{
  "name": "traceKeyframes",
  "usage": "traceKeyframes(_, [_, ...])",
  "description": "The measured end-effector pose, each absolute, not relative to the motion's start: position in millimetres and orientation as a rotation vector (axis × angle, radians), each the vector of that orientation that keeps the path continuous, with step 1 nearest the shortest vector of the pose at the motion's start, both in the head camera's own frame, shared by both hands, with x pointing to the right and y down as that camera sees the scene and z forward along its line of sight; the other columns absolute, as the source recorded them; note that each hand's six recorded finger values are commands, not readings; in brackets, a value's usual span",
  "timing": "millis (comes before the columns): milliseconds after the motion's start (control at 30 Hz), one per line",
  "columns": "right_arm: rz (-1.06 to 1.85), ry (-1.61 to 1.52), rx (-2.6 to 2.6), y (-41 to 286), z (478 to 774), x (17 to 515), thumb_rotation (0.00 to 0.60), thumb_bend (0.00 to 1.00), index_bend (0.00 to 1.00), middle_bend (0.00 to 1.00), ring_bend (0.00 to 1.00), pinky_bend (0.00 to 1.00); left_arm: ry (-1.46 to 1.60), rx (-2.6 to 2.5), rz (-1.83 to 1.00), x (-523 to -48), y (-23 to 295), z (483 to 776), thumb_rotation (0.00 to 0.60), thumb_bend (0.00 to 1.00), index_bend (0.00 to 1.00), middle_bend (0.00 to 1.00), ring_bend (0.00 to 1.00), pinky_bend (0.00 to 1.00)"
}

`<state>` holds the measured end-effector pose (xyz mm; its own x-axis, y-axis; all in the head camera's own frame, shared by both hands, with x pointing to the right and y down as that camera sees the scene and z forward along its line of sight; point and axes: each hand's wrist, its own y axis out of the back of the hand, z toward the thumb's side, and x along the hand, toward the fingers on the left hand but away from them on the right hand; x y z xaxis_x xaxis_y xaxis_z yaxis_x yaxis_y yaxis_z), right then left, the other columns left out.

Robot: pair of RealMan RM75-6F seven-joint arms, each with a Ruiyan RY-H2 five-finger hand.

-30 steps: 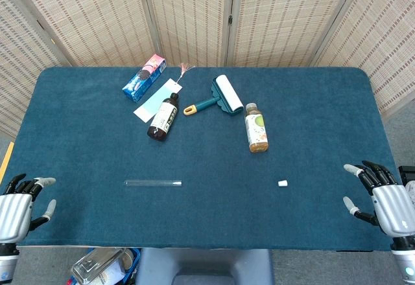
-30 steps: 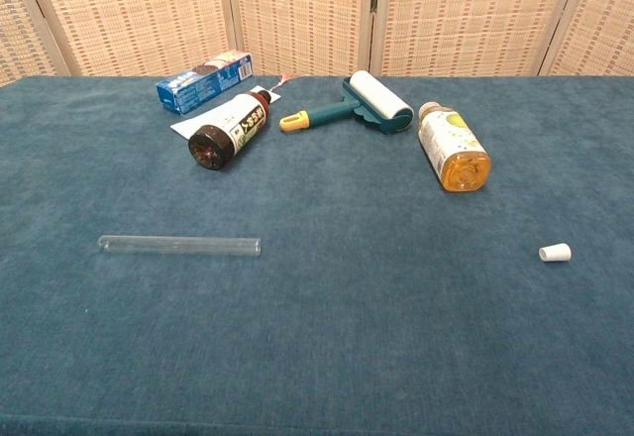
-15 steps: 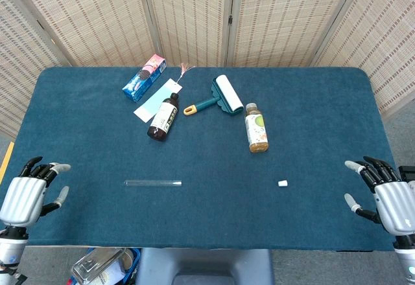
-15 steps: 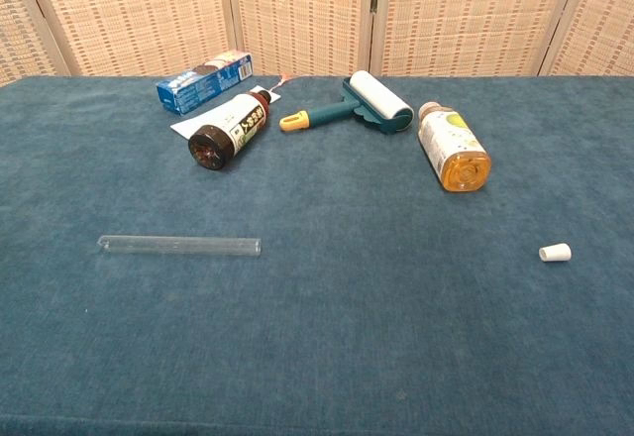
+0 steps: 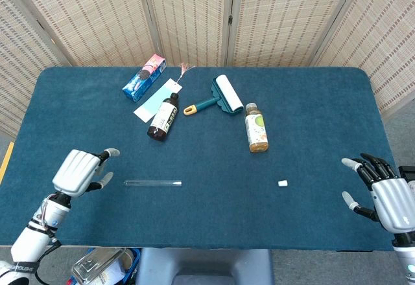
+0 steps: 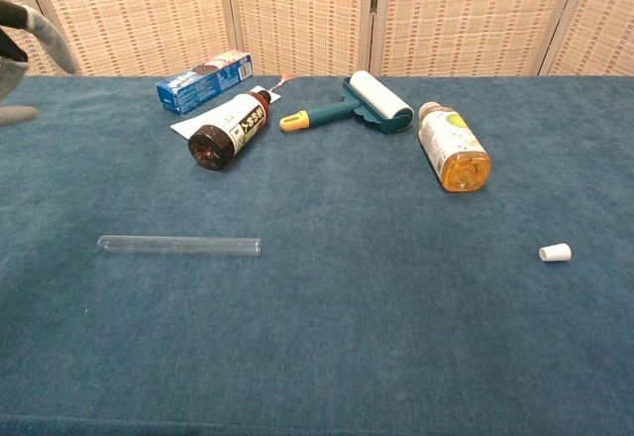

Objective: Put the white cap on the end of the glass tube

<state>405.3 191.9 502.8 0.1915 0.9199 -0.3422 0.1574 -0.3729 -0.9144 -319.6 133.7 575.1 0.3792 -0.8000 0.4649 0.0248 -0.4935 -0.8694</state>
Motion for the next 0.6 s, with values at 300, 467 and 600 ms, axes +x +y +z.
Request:
traceKeyframes(300, [1.247,-1.038,-1.691,191.9,500.1,407.8,0.600,0.29,0.21,0.26,0.12,0.17,0.543,-1.914,-1.273,-277.9,128.3,612.1,0.600,0.30,0.33,0.93,0.97,1.00])
traceKeyframes(467, [1.255,-1.034,-1.698,192.0,502.3,409.3,0.600,0.29,0.21,0.26,0.12,0.17,0.513,-1.942,-1.286,-262.2,136.1,629.2,0.600,0.30,0.36,0.97,1.00,1.00])
traceKeyframes(600, [1.264,-1.026,-1.706,192.2,505.0,410.1,0.600,0.29,0.21,0.26,0.12,0.17,0.510,-1.962,-1.311,-253.9,143.1,643.5,0.600,0.30,0.40,0.99,1.00,1.00])
